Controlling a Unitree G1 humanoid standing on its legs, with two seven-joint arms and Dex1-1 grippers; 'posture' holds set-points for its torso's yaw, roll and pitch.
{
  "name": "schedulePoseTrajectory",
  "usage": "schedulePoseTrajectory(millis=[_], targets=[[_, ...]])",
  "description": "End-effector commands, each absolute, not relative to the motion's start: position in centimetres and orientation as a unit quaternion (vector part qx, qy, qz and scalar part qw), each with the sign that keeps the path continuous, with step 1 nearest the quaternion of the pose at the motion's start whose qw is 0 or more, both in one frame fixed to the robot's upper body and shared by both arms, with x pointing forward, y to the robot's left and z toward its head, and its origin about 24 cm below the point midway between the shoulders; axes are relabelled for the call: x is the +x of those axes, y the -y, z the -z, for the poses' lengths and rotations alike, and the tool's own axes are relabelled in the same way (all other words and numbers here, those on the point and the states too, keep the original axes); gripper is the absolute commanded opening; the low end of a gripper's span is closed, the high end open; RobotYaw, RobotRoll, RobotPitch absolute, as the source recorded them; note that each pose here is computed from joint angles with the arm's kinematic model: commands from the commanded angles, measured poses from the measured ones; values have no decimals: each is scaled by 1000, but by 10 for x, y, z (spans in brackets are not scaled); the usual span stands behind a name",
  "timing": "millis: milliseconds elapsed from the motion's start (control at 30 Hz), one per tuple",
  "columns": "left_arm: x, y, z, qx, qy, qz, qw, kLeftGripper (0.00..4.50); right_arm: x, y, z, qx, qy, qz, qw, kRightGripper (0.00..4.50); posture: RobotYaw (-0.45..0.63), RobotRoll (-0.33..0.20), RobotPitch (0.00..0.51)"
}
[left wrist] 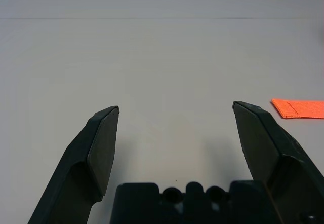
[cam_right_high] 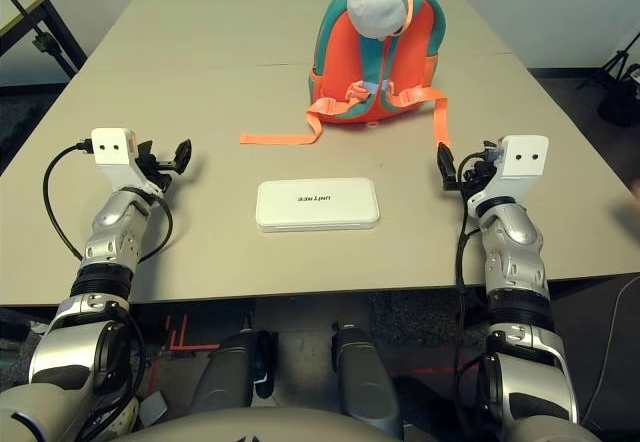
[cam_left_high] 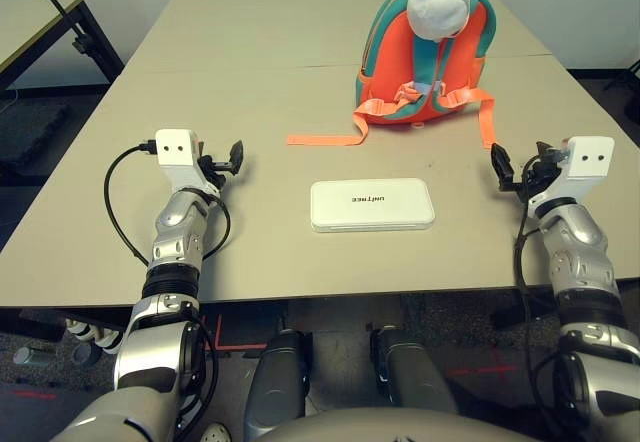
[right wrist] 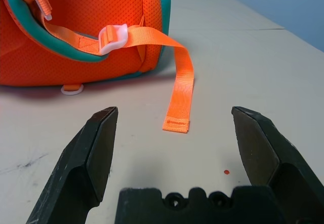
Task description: Put the pencil case into the backpack and zip it.
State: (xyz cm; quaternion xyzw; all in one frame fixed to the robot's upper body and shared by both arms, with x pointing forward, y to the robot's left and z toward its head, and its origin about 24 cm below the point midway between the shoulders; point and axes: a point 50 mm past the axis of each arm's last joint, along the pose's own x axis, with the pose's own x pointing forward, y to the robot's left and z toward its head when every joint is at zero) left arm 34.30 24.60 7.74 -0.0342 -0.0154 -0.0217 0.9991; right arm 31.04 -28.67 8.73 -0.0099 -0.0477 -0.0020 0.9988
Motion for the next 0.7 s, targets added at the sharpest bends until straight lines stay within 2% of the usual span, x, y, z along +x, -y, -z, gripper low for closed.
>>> schedulePoseTrajectory(millis=[33, 433, 567, 700], targets=[[343, -245, -76, -32, 12, 22, 999, 4500, 311, 286, -87, -16, 44, -1, 999, 4447, -67, 0, 117], [346, -238, -89, -46, 21, 42, 998, 4500, 317, 282, -89, -16, 47, -7, 999, 4447, -49, 0, 104], [345, -233, -96, -63, 14, 68, 996, 4500, 318, 281, -89, -16, 46, -11, 999, 4447, -39, 0, 99], [342, -219, -104, -95, -19, 136, 986, 4500, 320, 279, -89, -20, 43, -16, 999, 4447, -40, 0, 96]])
